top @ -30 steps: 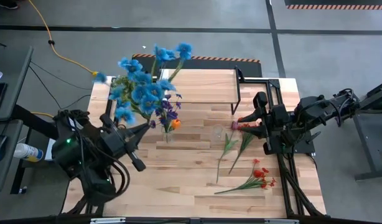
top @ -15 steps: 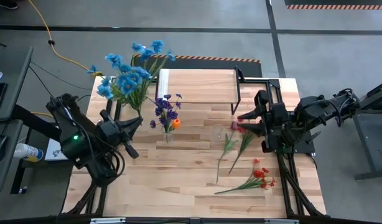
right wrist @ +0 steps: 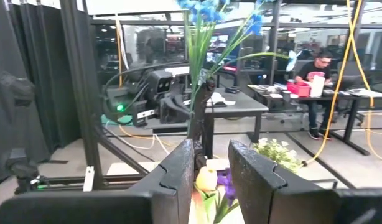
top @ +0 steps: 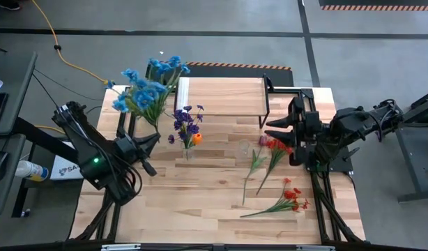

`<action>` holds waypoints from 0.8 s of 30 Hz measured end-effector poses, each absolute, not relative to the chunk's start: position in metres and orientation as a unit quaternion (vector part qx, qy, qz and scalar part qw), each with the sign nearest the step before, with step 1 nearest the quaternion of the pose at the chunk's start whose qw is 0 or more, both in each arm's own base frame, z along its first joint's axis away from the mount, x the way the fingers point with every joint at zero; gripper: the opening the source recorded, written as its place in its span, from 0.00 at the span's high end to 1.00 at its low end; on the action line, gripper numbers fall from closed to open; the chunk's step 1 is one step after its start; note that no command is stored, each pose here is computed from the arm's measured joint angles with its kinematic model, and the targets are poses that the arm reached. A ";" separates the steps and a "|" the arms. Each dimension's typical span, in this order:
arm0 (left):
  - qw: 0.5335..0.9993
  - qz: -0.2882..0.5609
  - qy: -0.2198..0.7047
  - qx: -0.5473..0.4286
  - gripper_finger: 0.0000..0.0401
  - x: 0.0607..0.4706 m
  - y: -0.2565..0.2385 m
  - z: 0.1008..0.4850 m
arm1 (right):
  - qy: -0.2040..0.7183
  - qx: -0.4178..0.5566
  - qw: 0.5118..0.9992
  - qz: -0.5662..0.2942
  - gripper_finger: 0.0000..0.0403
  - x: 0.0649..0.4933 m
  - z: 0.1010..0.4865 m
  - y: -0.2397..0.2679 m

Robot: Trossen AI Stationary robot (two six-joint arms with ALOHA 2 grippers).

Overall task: Pick and place flowers into a vace then onto a shelf
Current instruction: Put the blue flowers into the left transparent vase

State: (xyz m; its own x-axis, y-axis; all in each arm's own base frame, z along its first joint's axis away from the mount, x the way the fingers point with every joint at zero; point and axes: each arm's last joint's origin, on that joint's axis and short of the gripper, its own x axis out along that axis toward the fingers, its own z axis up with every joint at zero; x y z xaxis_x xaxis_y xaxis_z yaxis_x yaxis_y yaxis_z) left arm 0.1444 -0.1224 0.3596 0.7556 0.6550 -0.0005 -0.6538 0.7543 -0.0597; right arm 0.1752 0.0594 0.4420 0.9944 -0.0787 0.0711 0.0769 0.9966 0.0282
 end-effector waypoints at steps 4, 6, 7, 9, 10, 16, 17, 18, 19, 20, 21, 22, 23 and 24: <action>0.936 0.349 -0.015 -0.039 0.92 0.144 -0.122 0.345 | -0.036 0.013 0.998 -0.053 0.77 0.175 0.442 0.059; 0.936 0.349 -0.017 -0.046 0.92 0.144 -0.122 0.337 | -0.036 0.013 0.998 -0.056 0.77 0.175 0.442 0.059; 0.936 0.349 -0.020 -0.051 0.92 0.144 -0.122 0.333 | -0.036 0.013 0.998 -0.056 0.77 0.175 0.442 0.059; 0.935 0.349 -0.023 -0.061 0.92 0.143 -0.121 0.324 | -0.036 0.013 0.998 -0.056 0.77 0.175 0.442 0.059; 0.935 0.349 -0.025 -0.067 0.92 0.143 -0.121 0.319 | -0.036 0.013 0.998 -0.056 0.77 0.175 0.442 0.059; 0.925 0.364 -0.040 -0.103 0.92 0.150 -0.119 0.292 | -0.036 0.013 0.998 -0.056 0.77 0.175 0.442 0.058; 0.922 0.369 -0.042 -0.108 0.92 0.152 -0.118 0.289 | -0.036 0.013 0.998 -0.058 0.77 0.175 0.442 0.058; 0.920 0.373 -0.045 -0.113 0.92 0.154 -0.118 0.287 | -0.035 0.013 0.997 -0.060 0.77 0.175 0.442 0.058; 0.918 0.377 -0.049 -0.117 0.92 0.156 -0.117 0.284 | -0.035 0.013 0.997 -0.062 0.77 0.175 0.442 0.058; 0.916 0.381 -0.050 -0.119 0.92 0.158 -0.116 0.282 | -0.035 0.013 0.997 -0.063 0.77 0.175 0.442 0.058; 0.914 0.385 -0.051 -0.121 0.92 0.160 -0.116 0.279 | -0.035 0.013 0.997 -0.063 0.77 0.175 0.442 0.058; 0.912 0.388 -0.053 -0.123 0.92 0.162 -0.115 0.277 | -0.035 0.013 0.997 -0.063 0.77 0.175 0.442 0.058; 0.910 0.392 -0.053 -0.124 0.92 0.164 -0.115 0.275 | -0.035 0.013 0.997 -0.063 0.77 0.175 0.442 0.058; 0.908 0.395 -0.055 -0.126 0.92 0.166 -0.115 0.274 | -0.034 0.013 0.997 -0.063 0.77 0.175 0.442 0.058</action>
